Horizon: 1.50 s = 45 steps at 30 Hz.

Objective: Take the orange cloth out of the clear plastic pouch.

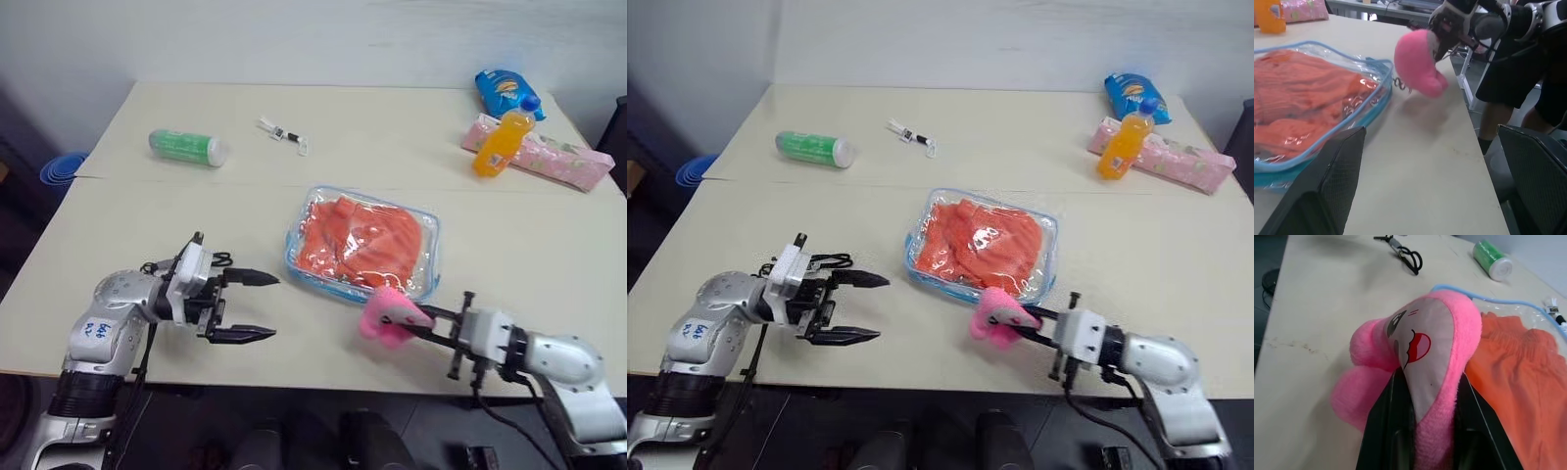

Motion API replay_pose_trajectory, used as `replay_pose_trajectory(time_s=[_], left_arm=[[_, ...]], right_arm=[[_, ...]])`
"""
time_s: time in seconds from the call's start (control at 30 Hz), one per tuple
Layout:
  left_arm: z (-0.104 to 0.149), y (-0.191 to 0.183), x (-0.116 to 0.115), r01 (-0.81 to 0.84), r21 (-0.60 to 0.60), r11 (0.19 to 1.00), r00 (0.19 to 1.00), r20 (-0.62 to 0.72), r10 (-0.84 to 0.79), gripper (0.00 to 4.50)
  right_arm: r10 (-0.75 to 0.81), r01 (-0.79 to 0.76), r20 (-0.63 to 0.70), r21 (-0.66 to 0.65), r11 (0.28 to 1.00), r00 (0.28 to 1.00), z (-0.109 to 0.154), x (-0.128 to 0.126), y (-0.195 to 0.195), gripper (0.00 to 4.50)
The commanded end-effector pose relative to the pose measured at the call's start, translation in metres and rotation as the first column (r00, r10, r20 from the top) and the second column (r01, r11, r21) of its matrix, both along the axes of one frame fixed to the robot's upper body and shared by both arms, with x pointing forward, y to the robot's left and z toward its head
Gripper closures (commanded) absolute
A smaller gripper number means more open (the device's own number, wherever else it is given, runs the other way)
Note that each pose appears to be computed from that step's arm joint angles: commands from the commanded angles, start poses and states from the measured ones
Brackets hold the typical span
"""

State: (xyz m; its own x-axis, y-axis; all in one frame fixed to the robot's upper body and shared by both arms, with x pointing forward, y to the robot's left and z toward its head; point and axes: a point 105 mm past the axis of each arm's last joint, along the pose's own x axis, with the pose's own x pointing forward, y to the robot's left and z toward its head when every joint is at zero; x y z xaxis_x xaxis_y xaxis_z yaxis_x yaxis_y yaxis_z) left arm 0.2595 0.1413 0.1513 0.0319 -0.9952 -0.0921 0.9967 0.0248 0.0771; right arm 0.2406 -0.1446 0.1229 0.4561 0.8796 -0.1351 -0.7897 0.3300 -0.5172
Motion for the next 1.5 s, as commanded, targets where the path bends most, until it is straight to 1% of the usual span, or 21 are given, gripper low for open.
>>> replay_pose_trajectory(time_s=[0.03, 0.17, 0.2, 0.3, 0.37, 0.47, 0.53, 0.6, 0.63, 0.67, 0.73, 0.8, 0.97, 1.03, 1.1, 1.2, 1.33, 1.4, 1.43, 1.47, 1.5], left_arm=[[-0.003, 0.001, 0.0, 0.004, 0.014, 1.0, 1.0, 0.01, -0.004, 0.0], [-0.005, 0.002, 0.002, -0.004, 0.02, 1.0, 1.0, 0.017, 0.004, 0.0], [-0.005, 0.003, 0.003, -0.005, 0.021, 1.0, 1.0, 0.017, 0.004, 0.0], [-0.007, 0.004, 0.003, -0.007, 0.027, 1.0, 1.0, 0.017, 0.006, 0.0], [-0.007, 0.006, 0.003, -0.014, 0.03, 0.999, 1.0, 0.02, 0.014, 0.0], [-0.008, 0.009, 0.004, -0.026, 0.033, 0.999, 0.999, 0.023, 0.025, 0.0], [-0.009, 0.011, 0.004, -0.031, 0.034, 0.999, 0.999, 0.023, 0.03, 0.0], [-0.009, 0.011, 0.004, -0.031, 0.034, 0.999, 0.999, 0.022, 0.03, 0.0], [-0.009, 0.011, 0.003, -0.029, 0.034, 0.999, 0.999, 0.021, 0.029, 0.0], [-0.01, 0.011, 0.002, -0.025, 0.034, 0.999, 1.0, 0.019, 0.025, 0.0], [-0.011, 0.009, 0.001, -0.016, 0.036, 0.999, 1.0, 0.019, 0.015, 0.0], [-0.011, 0.007, 0.001, -0.009, 0.036, 0.999, 1.0, 0.022, 0.009, 0.0], [-0.009, 0.005, 0.003, -0.007, 0.03, 1.0, 0.999, 0.033, 0.006, 0.0], [-0.008, 0.004, 0.002, -0.006, 0.028, 1.0, 0.999, 0.037, 0.005, 0.0], [-0.007, 0.002, 0.002, 0.0, 0.025, 1.0, 0.999, 0.039, 0.0, 0.0], [-0.006, -0.003, 0.0, 0.022, 0.02, 1.0, 0.999, 0.045, -0.023, 0.0], [-0.011, -0.016, 0.003, 0.035, 0.083, 0.996, 0.999, 0.019, -0.036, 0.0], [-0.006, -0.035, 0.009, 0.038, 0.032, 0.999, 0.999, -0.004, -0.038, 0.0], [-0.005, -0.047, 0.011, 0.049, 0.03, 0.998, 0.999, 0.005, -0.049, 0.0], [-0.006, -0.059, 0.011, 0.075, 0.027, 0.997, 0.997, 0.009, -0.075, 0.0], [-0.008, -0.069, 0.011, 0.093, 0.034, 0.995, 0.996, 0.01, -0.094, 0.0]], right_arm=[[0.001, 0.0, -0.03, 0.029, 1.0, 1.0, -0.002, 0.002, 0.006, 3.21], [0.037, -0.036, -0.042, 0.007, 0.999, 0.998, -0.003, -0.004, 0.005, 1.82], [0.05, -0.049, -0.043, 0.013, 0.999, 0.998, -0.001, -0.008, 0.004, 1.53], [0.072, -0.071, -0.037, 0.041, 0.997, 0.997, 0.012, -0.018, -0.004, 0.45], [0.071, -0.069, -0.042, 0.056, 0.996, 0.997, 0.023, -0.025, -0.013, 0.04], [0.039, -0.034, -0.055, 0.086, 0.996, 0.998, 0.041, -0.033, -0.031, 0.04], [-0.006, 0.011, -0.058, 0.093, 0.996, 0.998, 0.049, -0.031, -0.045, 0.04], [-0.025, 0.024, -0.064, -0.005, 1.0, 0.998, 0.043, -0.029, -0.059, 0.04], [-0.027, 0.021, -0.041, -0.124, 0.992, 0.999, 0.033, -0.025, -0.069, 0.04], [-0.032, 0.029, -0.015, -0.196, 0.98, 0.999, 0.028, -0.017, -0.075, 0.04], [-0.025, 0.035, 0.038, -0.278, 0.96, 0.999, 0.022, -0.001, -0.078, 0.04], [0.003, 0.022, 0.073, -0.336, 0.941, 0.997, 0.013, 0.016, -0.074, 0.04], [0.029, 0.037, 0.173, -0.364, 0.931, 0.985, 0.005, 0.047, -0.062, 0.04], [0.049, 0.03, 0.202, -0.371, 0.928, 0.978, 0.004, 0.055, -0.056, 0.41], [0.057, 0.026, 0.206, -0.378, 0.926, 0.977, 0.003, 0.059, -0.054, 0.94], [0.064, 0.017, 0.191, -0.391, 0.92, 0.979, 0.0, 0.063, -0.054, 1.91], [0.069, 0.008, 0.182, -0.39, 0.921, 0.981, 0.001, 0.065, -0.055, 3.22], [0.065, 0.009, 0.179, -0.386, 0.922, 0.982, 0.003, 0.067, -0.056, 3.98], [0.064, 0.009, 0.177, -0.386, 0.922, 0.982, 0.003, 0.067, -0.056, 4.33], [0.062, 0.011, 0.177, -0.383, 0.924, 0.982, 0.004, 0.068, -0.057, 4.46], [0.058, 0.013, 0.177, -0.378, 0.926, 0.983, 0.005, 0.068, -0.057, 4.46]])
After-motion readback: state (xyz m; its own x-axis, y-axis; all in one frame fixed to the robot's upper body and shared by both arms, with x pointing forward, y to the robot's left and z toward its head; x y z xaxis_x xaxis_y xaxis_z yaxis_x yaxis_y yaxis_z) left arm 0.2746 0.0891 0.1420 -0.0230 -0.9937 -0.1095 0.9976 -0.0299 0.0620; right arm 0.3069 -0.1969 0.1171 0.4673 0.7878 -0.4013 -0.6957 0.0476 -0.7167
